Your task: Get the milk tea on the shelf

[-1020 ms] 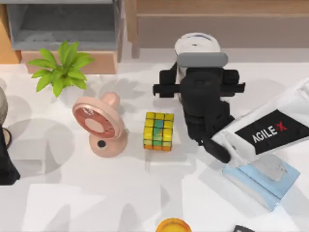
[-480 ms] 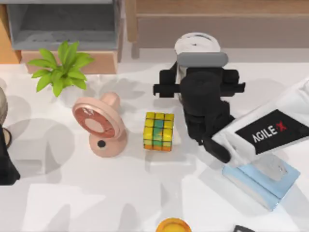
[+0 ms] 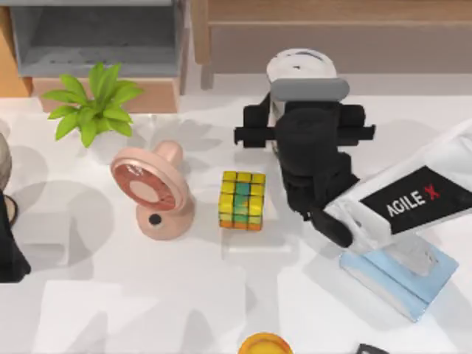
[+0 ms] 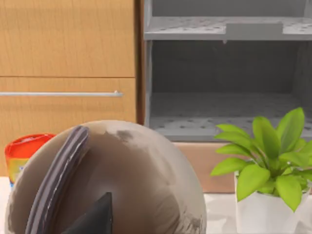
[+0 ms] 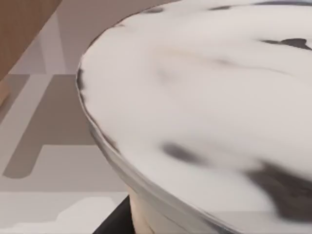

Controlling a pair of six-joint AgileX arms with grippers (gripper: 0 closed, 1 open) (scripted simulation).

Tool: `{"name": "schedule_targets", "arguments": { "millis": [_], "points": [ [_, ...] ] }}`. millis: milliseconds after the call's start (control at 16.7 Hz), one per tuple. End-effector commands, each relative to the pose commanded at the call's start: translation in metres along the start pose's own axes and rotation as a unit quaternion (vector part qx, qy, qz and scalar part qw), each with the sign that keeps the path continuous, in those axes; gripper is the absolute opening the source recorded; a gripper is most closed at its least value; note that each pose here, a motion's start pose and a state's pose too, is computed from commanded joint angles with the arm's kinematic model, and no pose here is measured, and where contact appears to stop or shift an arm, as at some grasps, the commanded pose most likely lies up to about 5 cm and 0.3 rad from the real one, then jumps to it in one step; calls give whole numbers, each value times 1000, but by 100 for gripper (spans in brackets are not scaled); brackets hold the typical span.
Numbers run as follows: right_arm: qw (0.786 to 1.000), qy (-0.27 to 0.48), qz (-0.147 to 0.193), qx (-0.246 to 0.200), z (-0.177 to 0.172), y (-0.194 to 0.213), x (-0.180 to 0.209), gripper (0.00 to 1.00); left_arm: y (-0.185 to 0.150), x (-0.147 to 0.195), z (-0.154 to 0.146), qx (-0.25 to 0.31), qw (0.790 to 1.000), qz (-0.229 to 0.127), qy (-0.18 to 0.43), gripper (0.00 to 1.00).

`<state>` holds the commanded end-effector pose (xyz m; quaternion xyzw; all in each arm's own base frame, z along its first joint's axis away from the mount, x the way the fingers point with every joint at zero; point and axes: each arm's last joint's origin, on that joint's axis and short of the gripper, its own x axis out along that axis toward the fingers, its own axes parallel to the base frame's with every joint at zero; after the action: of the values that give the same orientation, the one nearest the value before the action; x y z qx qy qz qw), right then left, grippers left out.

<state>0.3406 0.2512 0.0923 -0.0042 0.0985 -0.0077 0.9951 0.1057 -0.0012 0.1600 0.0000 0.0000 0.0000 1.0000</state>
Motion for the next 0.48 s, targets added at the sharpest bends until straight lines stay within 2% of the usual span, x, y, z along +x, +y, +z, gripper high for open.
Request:
{"name": "schedule_targets", "arguments": {
  "millis": [480],
  "points": [
    [1000, -6, 2, 6, 11, 1, -1, 0, 0, 0, 0, 0, 1000, 0, 0, 100]
  ]
}}
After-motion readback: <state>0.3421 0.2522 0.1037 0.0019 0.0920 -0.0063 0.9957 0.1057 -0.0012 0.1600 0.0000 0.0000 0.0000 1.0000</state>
